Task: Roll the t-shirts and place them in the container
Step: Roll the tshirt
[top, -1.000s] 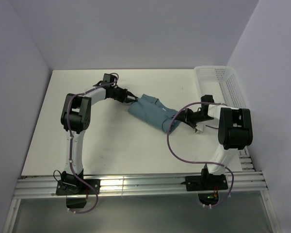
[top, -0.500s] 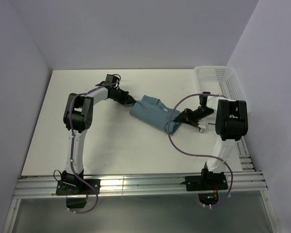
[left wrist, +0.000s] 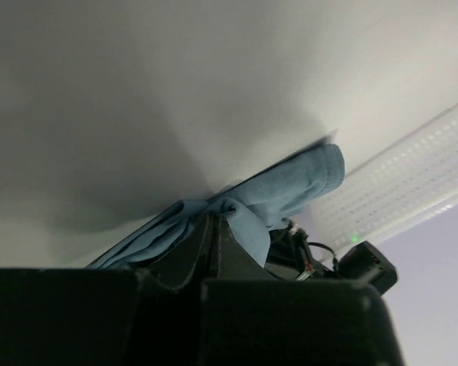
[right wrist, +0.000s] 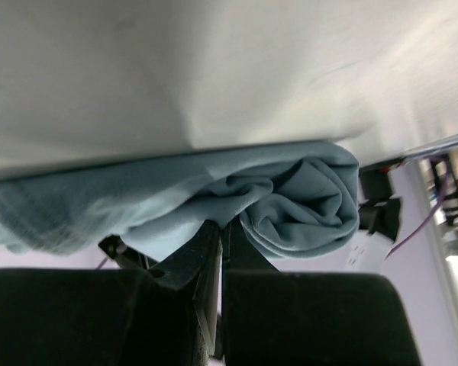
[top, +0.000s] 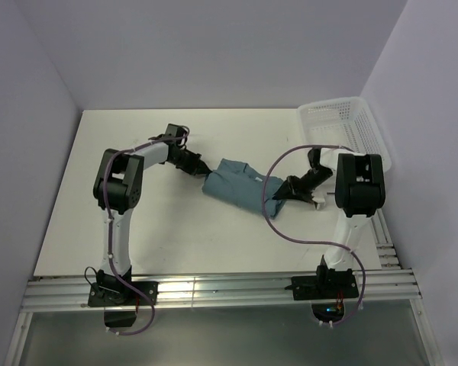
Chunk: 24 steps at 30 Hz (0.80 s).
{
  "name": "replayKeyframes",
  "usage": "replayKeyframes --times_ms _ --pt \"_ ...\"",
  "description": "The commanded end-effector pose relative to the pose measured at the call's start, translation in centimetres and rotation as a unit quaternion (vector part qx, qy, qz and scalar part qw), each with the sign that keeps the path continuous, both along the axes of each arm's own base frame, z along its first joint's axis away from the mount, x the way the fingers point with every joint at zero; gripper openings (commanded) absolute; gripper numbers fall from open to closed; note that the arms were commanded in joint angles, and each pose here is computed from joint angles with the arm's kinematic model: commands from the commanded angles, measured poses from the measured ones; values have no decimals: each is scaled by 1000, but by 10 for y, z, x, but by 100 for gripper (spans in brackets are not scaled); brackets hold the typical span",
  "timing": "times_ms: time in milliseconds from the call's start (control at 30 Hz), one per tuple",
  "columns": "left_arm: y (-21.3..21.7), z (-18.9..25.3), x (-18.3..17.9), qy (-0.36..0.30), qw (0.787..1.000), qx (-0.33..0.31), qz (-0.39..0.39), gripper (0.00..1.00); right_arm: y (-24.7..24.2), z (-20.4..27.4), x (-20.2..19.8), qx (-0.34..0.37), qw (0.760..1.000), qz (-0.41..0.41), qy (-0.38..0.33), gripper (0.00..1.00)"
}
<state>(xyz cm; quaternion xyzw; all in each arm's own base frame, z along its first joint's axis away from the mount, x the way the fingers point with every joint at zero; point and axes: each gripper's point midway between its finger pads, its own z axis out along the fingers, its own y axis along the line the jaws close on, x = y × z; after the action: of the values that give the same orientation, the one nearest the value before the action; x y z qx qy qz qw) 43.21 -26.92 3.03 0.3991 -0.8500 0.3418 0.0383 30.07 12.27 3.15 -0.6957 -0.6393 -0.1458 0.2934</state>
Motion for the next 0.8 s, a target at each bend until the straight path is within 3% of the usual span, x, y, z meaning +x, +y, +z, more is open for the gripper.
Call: replayKeyframes --times_ms 0,233,767 --pt "16 13 -26 3 999 34 -4 0 18 -39 -54 -1 994 66 92 0" --pt "56 12 -90 27 997 65 15 0 42 -39 -77 -1 990 110 88 0" --pt "75 64 -128 -29 997 50 54 0 9 7 -36 -109 982 152 -35 0"
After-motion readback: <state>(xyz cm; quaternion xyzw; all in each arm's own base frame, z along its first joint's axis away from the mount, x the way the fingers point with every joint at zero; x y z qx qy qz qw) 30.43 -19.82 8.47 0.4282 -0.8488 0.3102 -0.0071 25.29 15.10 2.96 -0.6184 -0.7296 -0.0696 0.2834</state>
